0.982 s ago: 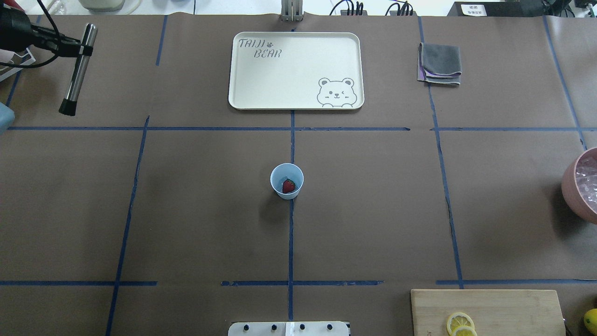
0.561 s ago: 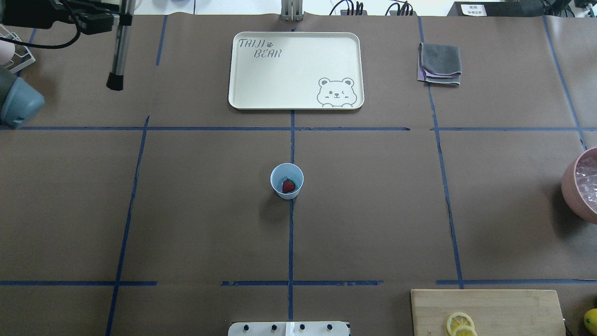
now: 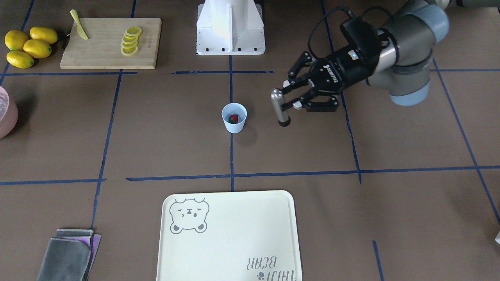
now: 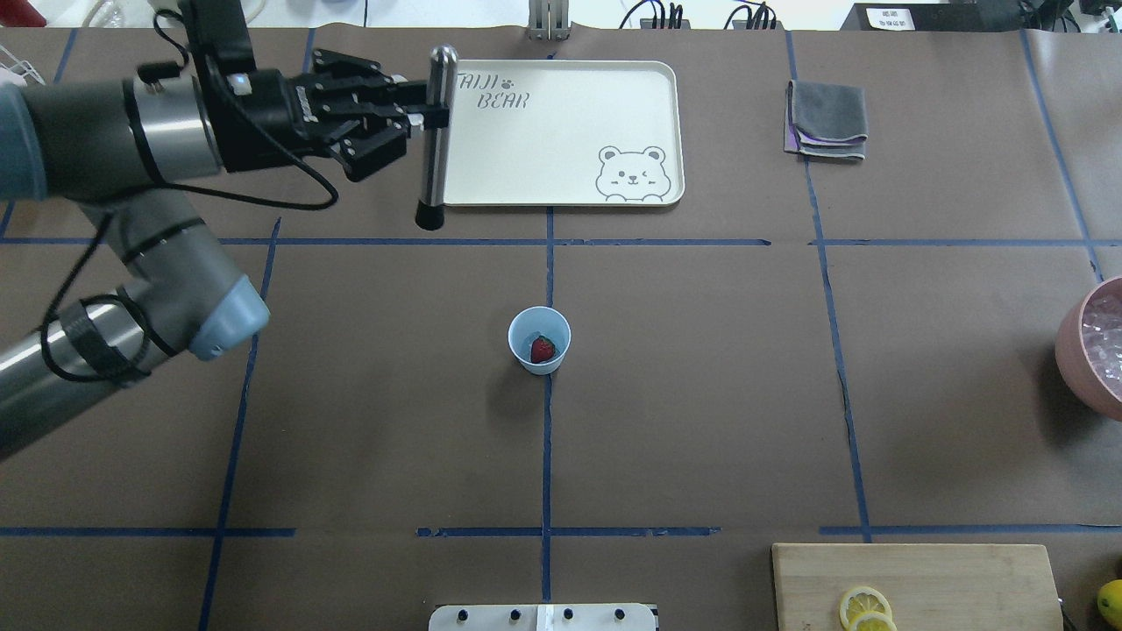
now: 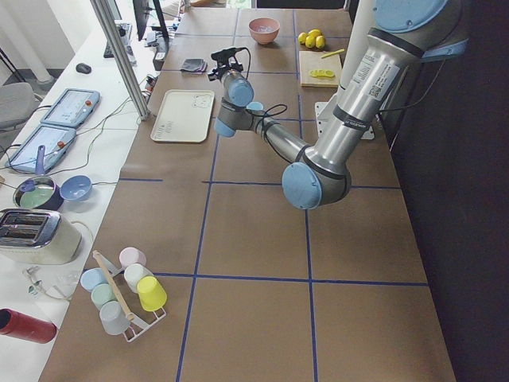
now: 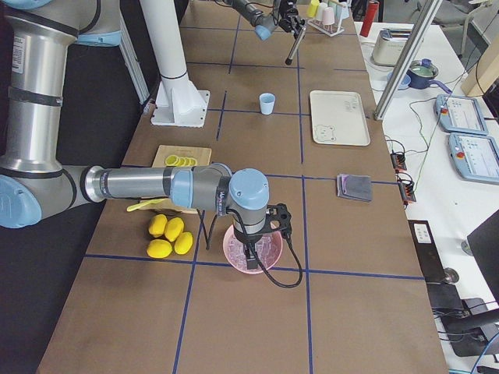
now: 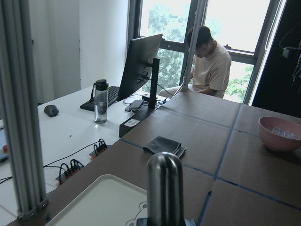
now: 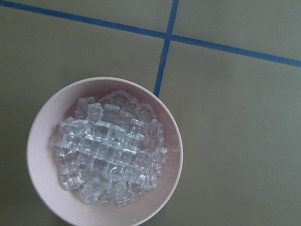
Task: Mash ice and strawberries in cup
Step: 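Carry the metal rod with the left gripper over the light-blue cup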
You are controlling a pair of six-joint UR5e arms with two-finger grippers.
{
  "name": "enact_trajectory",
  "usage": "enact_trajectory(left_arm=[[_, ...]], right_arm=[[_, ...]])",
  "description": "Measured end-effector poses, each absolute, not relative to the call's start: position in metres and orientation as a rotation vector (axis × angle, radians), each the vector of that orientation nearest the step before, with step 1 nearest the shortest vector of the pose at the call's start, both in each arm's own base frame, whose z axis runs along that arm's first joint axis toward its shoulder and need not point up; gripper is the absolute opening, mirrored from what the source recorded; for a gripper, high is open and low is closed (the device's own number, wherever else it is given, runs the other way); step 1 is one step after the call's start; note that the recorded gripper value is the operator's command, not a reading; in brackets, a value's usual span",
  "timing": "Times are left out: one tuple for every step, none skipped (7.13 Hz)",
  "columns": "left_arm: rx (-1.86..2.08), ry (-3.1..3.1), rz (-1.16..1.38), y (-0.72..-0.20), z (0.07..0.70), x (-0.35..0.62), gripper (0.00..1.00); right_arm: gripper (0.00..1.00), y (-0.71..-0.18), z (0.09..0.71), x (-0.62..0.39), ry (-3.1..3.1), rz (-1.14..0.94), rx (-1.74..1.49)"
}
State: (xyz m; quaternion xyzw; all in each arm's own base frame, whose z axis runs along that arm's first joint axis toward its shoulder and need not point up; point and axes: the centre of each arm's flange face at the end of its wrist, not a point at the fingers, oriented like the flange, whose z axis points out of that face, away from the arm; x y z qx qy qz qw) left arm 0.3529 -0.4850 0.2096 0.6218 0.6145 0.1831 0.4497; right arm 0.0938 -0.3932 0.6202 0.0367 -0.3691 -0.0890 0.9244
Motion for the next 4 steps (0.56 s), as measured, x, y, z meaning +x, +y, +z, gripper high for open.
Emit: enact_trajectory(left_arm=[[1.582,1.582,0.428,-0.465,0.212,0.375,0.0],[1.621,1.599,0.433,-0.451,0.216,0.394,0.0],[1.669,1.587,0.445,-0.432,0.22,0.42,0.0],[1.711,1.575,0.44,-0.407,0.228,0.449,0.0]], right_arm=[[0.99,-0.394,0.619,0.094,-0.757,-0.183,0.078],[0.99,-0.394,0.619,0.094,-0.756,-0.183,0.081],[0.99,-0.395,0.618,0.095,-0.756,-0.182,0.083],[0.99,-0.395,0.617,0.095,-0.756,-0.18,0.084]])
